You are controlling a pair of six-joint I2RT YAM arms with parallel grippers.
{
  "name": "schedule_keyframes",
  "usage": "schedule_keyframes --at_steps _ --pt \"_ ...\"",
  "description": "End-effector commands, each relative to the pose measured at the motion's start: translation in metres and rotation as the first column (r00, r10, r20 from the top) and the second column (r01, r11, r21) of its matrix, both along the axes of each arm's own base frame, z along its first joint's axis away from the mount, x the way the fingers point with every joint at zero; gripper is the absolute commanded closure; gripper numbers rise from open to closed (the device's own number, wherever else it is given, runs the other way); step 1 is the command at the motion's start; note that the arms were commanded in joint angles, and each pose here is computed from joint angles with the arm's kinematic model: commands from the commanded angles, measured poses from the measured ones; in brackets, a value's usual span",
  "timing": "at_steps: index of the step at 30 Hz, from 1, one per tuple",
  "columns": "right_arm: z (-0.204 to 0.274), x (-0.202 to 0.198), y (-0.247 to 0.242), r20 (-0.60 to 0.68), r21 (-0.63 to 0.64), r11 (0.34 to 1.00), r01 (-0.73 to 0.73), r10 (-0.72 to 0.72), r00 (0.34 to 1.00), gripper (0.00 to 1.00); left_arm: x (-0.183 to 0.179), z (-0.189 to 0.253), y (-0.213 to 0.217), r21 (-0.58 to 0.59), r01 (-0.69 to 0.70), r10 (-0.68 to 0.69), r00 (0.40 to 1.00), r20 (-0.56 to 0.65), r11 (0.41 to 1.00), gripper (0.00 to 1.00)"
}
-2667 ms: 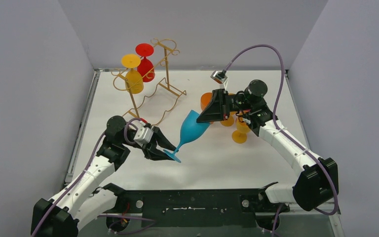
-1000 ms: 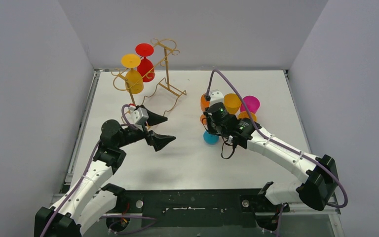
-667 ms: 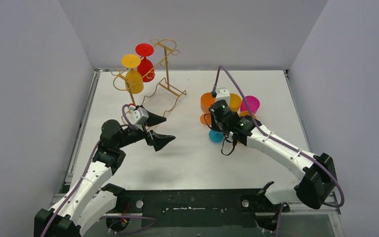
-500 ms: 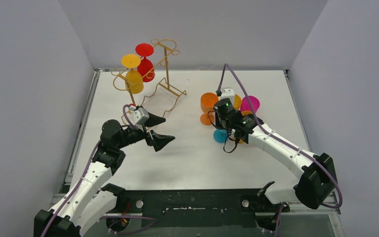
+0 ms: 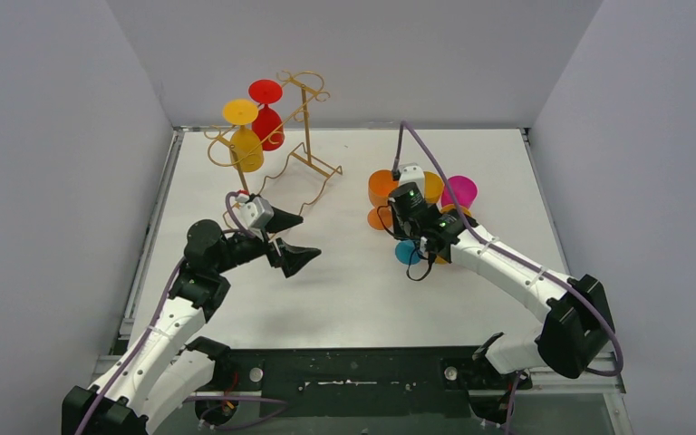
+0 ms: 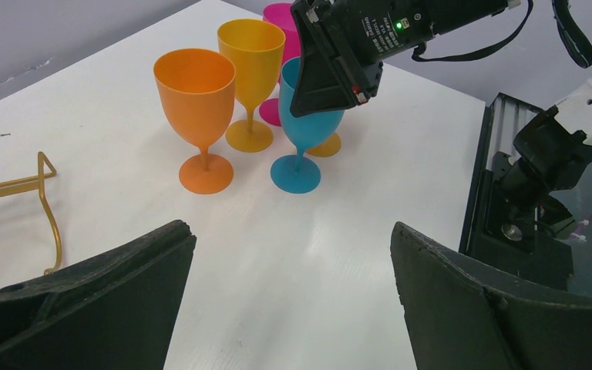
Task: Take the wine glass off the wine glass rack
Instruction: Place the wine glass at the center of the board.
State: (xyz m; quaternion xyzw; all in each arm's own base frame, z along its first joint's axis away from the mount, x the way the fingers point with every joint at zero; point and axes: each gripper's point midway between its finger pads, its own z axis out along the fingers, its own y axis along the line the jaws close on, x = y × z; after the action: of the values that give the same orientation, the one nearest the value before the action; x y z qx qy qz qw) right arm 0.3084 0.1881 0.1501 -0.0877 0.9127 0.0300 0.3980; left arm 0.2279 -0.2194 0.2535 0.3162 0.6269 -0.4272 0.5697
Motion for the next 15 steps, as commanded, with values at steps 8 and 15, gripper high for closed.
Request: schedule_keyframes --at_steps 8,15 --pt "0.004 0.009 0.008 0.027 -0.011 1.0 -0.026 0.027 0.999 0.94 0.01 0.032 0.01 -0.04 -0.094 0.096 0.993 0.073 0.995 0.03" --pt "0.006 0.007 0.009 0.014 -0.016 0.999 -0.031 0.031 0.999 0.84 0.022 0.031 0.025 -0.057 -0.231 0.231 0.973 0.001 0.971 0.02"
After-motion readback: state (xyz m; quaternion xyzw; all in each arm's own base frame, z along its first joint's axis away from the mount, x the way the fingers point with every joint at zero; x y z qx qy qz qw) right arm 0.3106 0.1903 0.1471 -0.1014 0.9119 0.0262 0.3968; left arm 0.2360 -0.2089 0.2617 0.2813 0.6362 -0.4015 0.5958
